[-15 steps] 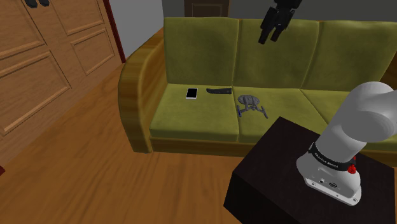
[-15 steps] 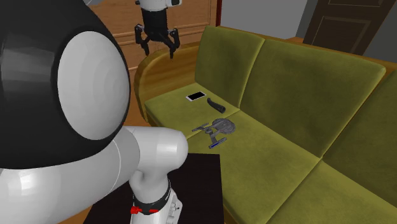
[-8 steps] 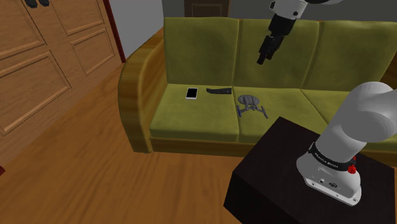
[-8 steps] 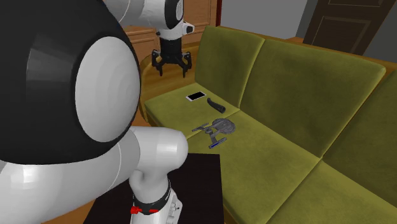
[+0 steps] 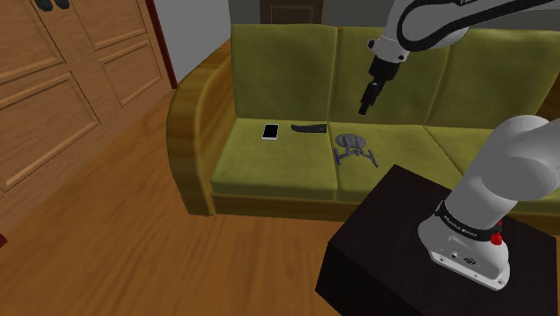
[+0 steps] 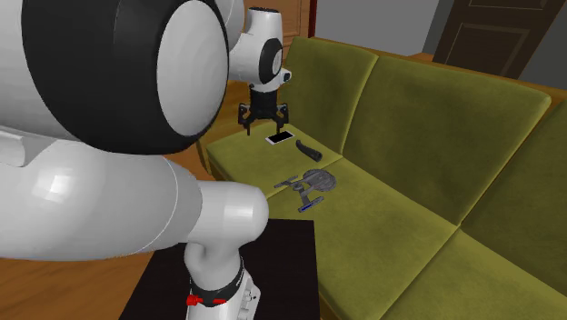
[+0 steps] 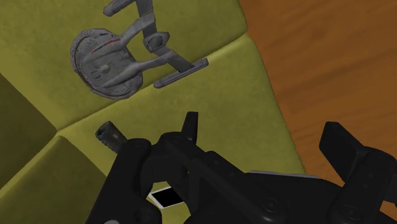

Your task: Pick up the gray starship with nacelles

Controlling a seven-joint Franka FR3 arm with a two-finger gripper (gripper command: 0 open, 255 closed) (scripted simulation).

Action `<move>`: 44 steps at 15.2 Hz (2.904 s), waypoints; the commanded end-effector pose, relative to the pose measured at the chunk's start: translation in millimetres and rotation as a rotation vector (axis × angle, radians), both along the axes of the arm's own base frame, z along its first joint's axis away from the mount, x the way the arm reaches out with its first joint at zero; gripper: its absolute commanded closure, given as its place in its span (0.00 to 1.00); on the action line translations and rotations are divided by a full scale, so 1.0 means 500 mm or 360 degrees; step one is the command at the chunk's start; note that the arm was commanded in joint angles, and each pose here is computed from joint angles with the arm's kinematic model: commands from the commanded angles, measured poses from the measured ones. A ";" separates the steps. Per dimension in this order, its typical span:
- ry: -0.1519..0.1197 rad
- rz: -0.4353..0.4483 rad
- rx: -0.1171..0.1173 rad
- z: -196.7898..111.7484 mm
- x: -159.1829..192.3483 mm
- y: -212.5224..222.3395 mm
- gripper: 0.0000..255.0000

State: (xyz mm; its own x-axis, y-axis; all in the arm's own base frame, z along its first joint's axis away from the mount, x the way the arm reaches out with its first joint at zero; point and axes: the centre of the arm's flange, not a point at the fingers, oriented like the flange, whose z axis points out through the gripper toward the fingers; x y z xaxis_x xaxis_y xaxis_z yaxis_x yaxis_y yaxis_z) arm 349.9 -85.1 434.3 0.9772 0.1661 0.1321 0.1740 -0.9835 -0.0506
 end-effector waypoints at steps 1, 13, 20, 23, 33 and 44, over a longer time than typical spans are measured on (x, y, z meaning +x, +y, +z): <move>0.0008 0.0053 -0.0010 -0.046 0.007 -0.028 0.00; 0.0075 0.0348 -0.0061 -0.325 0.078 -0.159 0.00; 0.0107 0.0489 -0.0085 -0.469 0.117 -0.220 0.00; 0.0107 0.0489 -0.0085 -0.501 0.117 -0.220 0.00; 0.0107 0.0489 -0.0086 -0.540 0.117 -0.220 1.00; 0.0107 0.0489 -0.0085 -0.475 0.117 -0.220 1.00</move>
State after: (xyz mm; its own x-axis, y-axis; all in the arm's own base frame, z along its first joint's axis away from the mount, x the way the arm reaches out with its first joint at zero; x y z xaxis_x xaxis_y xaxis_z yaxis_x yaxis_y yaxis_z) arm 408.7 -194.7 191.9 0.8865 0.4598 0.0521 0.4613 -0.8870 -0.0216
